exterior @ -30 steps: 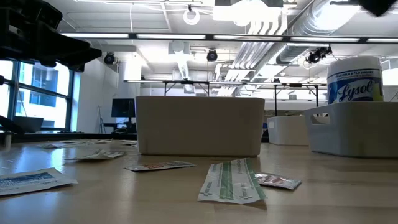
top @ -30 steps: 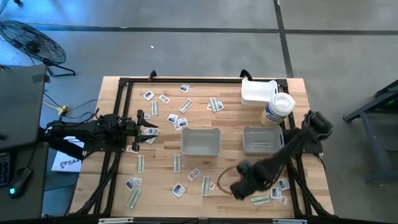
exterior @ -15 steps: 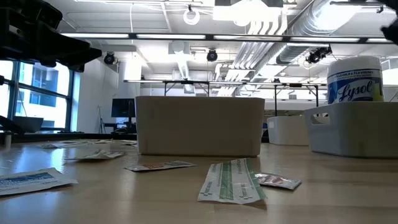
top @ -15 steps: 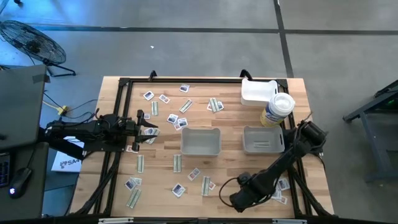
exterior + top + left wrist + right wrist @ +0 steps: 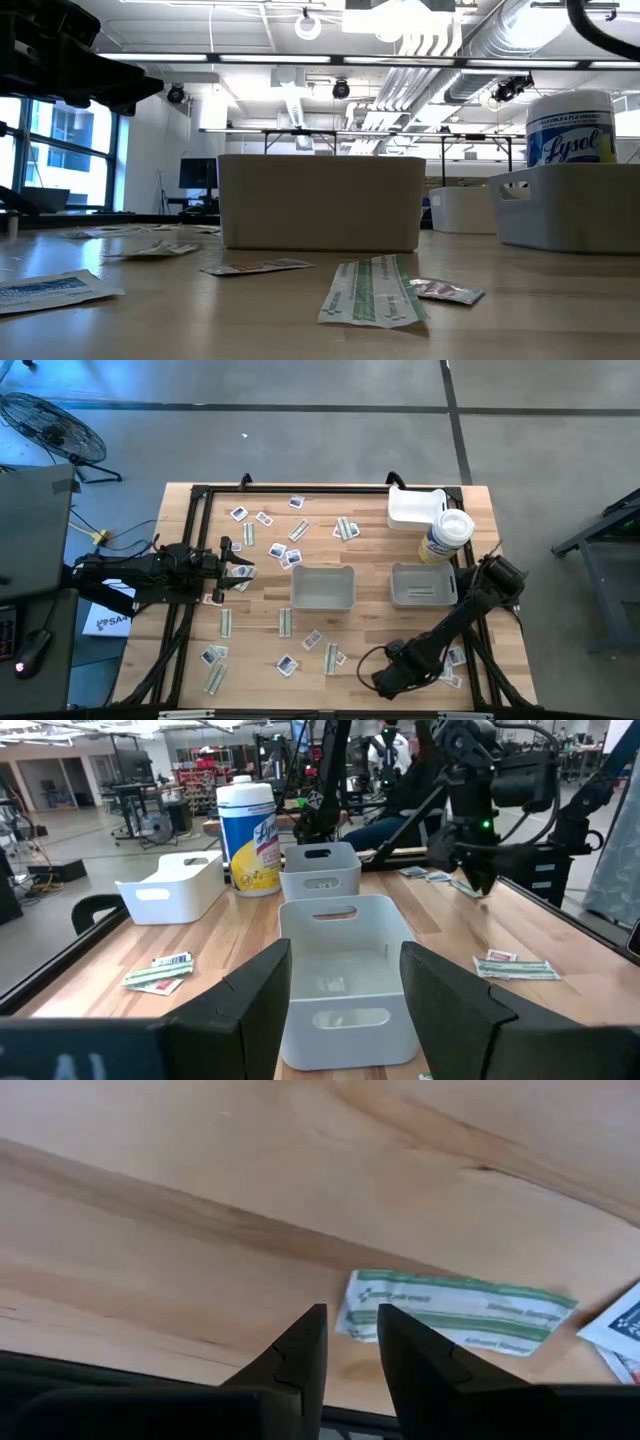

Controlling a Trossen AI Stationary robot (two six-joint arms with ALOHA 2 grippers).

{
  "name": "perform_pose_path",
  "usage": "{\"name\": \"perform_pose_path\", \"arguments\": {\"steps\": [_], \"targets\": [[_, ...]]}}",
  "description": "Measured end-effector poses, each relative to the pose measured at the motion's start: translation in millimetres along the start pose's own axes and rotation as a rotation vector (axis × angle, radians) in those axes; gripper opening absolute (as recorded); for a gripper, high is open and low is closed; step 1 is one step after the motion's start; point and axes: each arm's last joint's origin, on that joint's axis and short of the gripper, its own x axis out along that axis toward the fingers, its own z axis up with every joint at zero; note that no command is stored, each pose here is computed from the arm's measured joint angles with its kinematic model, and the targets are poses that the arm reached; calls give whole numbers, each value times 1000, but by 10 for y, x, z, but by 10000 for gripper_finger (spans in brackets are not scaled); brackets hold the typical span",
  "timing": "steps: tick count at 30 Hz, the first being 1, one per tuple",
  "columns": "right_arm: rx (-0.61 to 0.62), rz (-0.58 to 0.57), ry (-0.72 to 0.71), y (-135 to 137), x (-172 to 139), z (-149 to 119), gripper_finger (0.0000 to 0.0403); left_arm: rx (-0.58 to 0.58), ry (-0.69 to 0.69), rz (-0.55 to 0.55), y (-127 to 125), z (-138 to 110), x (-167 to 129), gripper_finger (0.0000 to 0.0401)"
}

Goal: Pick & Place First Aid Supplies
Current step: Put the green pad into the right gray bin

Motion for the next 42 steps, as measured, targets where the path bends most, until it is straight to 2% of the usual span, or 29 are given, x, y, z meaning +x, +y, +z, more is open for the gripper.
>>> {"name": "perform_pose_path", "arguments": {"steps": [23, 35, 42], "targets": [[26, -3, -3, -16, 20, 8, 85, 0, 0, 0, 0, 0, 0, 186], [37, -33, 12, 15, 150, 31, 84, 0, 0, 0, 0, 0, 0, 186], [61, -45, 6, 12, 151, 54, 53, 0, 0, 0, 0, 0, 0, 186]]}}
